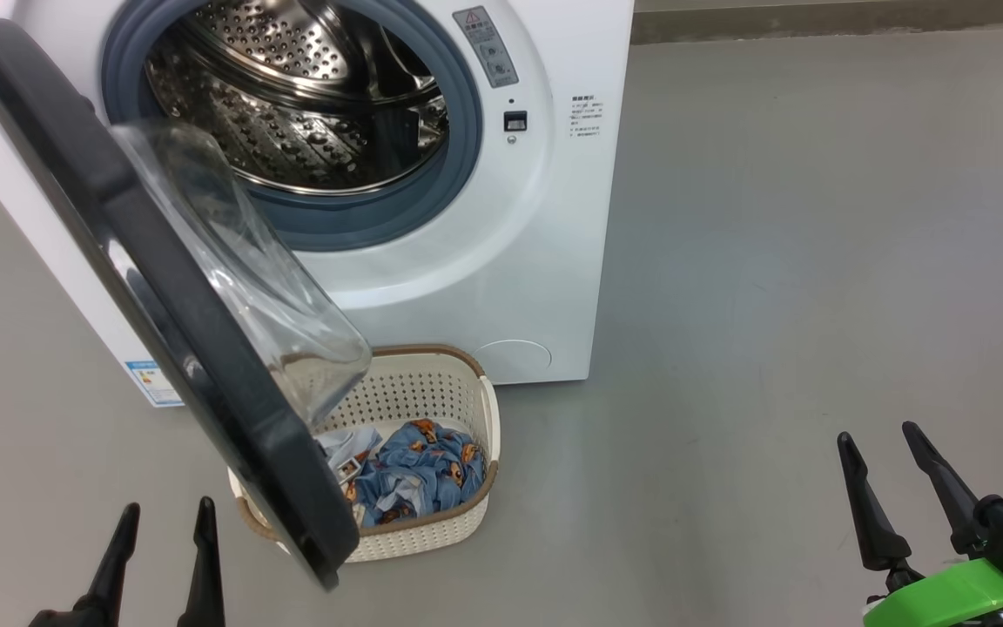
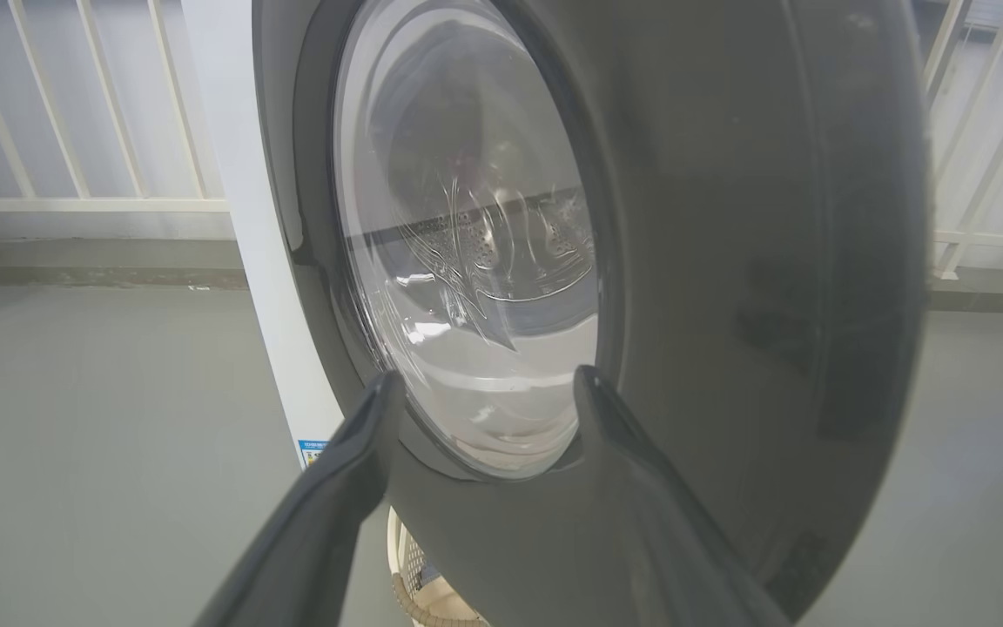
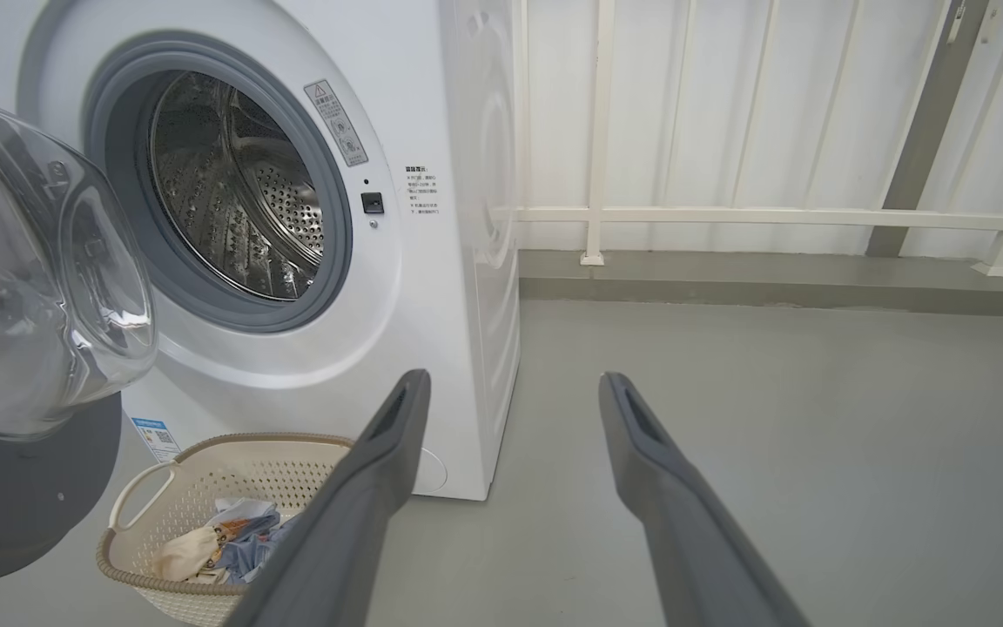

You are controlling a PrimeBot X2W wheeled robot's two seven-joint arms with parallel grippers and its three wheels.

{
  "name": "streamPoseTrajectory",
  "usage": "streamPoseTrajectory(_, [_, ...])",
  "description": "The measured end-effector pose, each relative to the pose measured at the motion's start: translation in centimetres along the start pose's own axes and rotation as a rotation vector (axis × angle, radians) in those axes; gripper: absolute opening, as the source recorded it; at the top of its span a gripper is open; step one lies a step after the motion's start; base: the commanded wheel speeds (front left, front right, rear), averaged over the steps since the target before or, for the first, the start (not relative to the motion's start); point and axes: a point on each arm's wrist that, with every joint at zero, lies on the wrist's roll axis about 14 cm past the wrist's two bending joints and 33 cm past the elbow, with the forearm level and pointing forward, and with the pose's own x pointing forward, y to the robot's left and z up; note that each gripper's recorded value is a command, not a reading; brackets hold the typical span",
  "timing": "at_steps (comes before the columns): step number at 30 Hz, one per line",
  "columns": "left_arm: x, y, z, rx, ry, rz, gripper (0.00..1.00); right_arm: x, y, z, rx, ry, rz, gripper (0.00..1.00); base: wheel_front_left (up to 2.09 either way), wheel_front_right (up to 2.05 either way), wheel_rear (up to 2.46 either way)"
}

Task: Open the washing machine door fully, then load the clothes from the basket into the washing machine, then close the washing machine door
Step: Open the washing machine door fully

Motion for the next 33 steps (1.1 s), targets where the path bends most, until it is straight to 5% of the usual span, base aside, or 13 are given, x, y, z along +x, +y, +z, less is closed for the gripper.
streamPoseTrajectory(28, [-0.6, 0.4, 0.3, -0.001, -0.007, 0.015, 1.0, 0.4, 1.4, -1.6, 0.017, 0.045, 0.034, 1.0, 0.0, 0.0, 0.0])
streamPoseTrajectory(30, [-0.7, 0.4, 0.2, -0.002, -0.005, 0.015, 0.0, 0.4, 1.5, -1.7, 0.018, 0.049, 0.036, 1.0, 0.0, 0.0, 0.0])
streamPoseTrajectory(33, [-0.7, 0.3, 0.1, -0.006, -0.002, 0.014, 0.0, 0.4, 1.6, -1.9, 0.019, 0.055, 0.04, 1.0, 0.0, 0.0, 0.0])
